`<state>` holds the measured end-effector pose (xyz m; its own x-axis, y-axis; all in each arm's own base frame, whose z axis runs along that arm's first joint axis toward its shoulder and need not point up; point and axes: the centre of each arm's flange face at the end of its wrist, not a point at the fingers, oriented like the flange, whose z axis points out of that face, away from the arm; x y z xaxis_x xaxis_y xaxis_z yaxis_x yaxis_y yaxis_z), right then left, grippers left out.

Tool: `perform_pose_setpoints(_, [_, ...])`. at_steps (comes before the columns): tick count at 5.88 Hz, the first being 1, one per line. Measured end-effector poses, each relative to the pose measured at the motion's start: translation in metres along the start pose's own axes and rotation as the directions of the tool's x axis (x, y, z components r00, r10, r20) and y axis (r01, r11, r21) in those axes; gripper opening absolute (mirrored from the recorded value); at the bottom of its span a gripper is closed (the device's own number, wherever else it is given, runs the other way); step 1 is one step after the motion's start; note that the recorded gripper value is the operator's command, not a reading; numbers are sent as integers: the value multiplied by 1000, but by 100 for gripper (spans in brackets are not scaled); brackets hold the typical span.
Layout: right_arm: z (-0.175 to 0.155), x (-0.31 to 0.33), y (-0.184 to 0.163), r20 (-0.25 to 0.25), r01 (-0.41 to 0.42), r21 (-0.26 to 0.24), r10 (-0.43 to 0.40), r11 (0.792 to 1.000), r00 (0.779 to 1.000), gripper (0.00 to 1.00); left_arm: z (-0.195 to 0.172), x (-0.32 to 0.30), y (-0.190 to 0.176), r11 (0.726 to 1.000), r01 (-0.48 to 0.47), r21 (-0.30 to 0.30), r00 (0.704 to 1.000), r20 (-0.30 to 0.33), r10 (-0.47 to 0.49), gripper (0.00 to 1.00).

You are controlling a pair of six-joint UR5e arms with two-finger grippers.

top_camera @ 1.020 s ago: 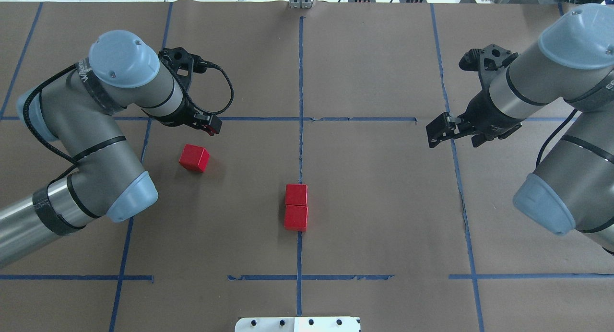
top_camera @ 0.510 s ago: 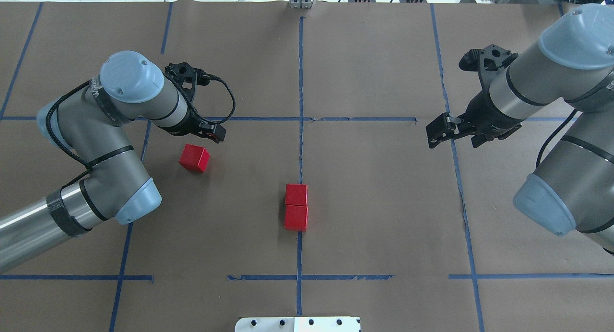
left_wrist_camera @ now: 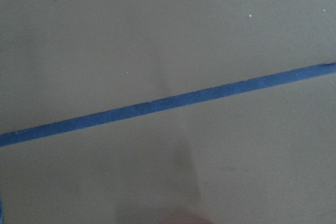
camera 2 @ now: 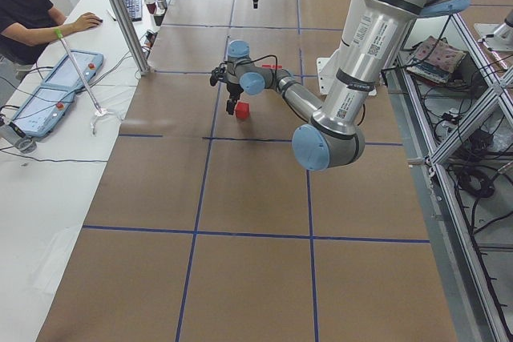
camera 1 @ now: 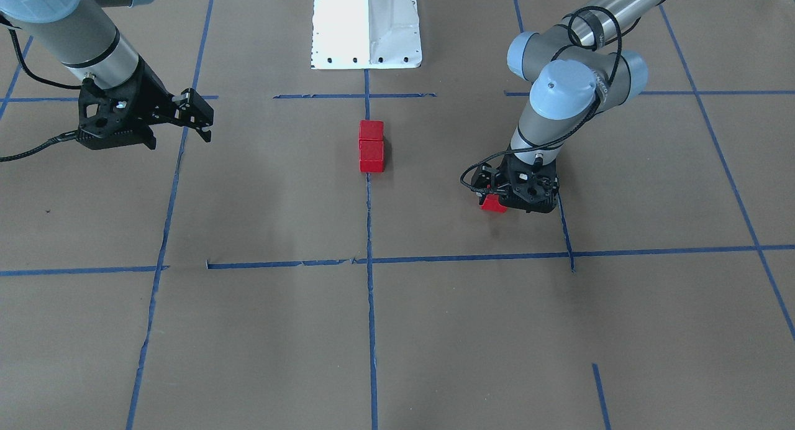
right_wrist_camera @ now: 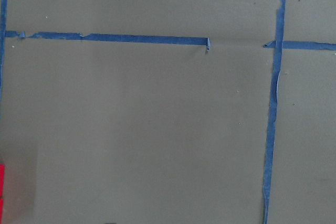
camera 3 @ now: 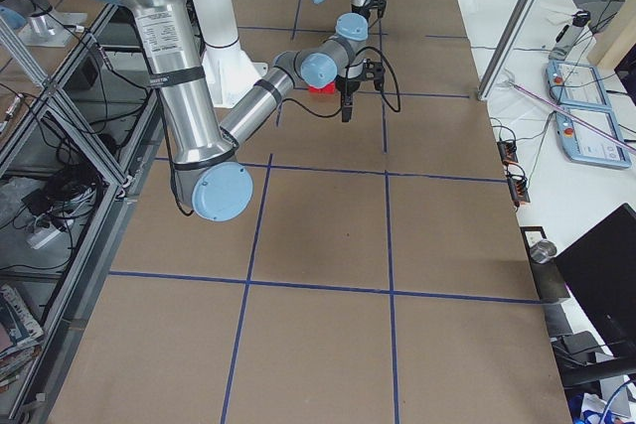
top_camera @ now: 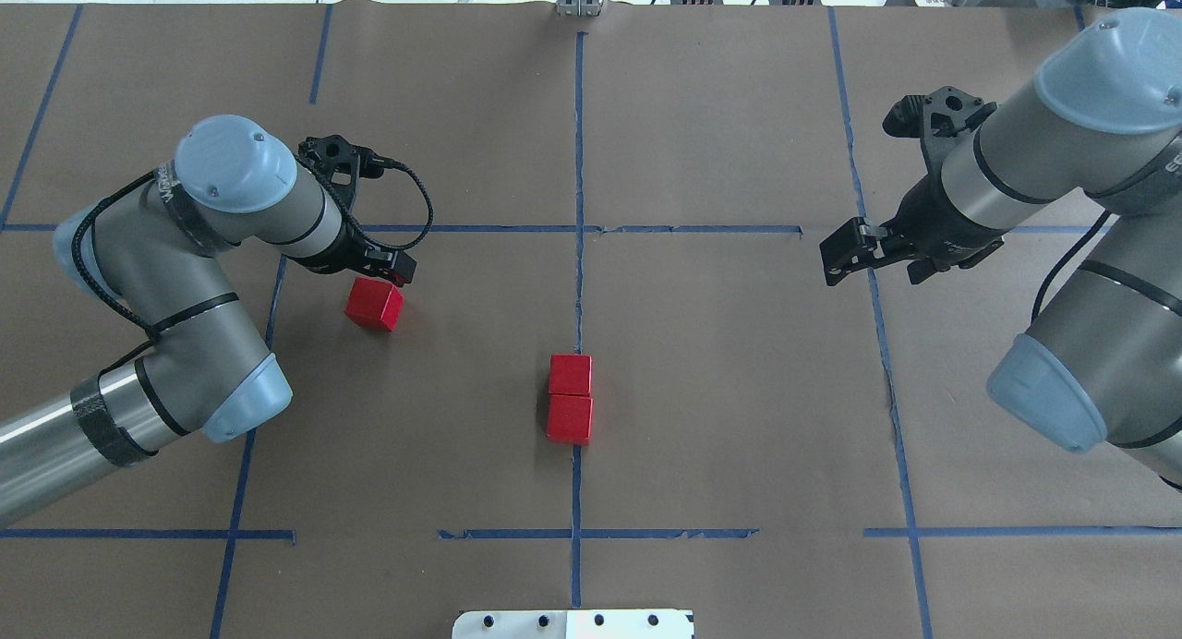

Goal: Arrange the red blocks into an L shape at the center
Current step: 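Move the left gripper to the remaining red cube and grasp it, then carry the cube with the left gripper beside the farther center cube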

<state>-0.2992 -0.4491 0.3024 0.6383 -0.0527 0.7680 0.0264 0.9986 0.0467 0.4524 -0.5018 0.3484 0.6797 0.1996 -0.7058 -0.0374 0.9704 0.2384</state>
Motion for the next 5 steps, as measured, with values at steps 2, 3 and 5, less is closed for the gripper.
perform_pose_setpoints(2, [1,1,-1,-2,1,-2,-1,1000,1000,100,11,13,14,999,31,-28,999,-7,-32,100])
perform_pose_setpoints(3, [2,1,-1,-4,1,-3,-1,1000,1000,100,15,14,17,999,34,-37,999,-5,-34,78])
perform_pose_setpoints(5, [2,2,-1,-5,-1,-3,1,1000,1000,100,15,17,20,999,25,-39,1000,-9,-26,1])
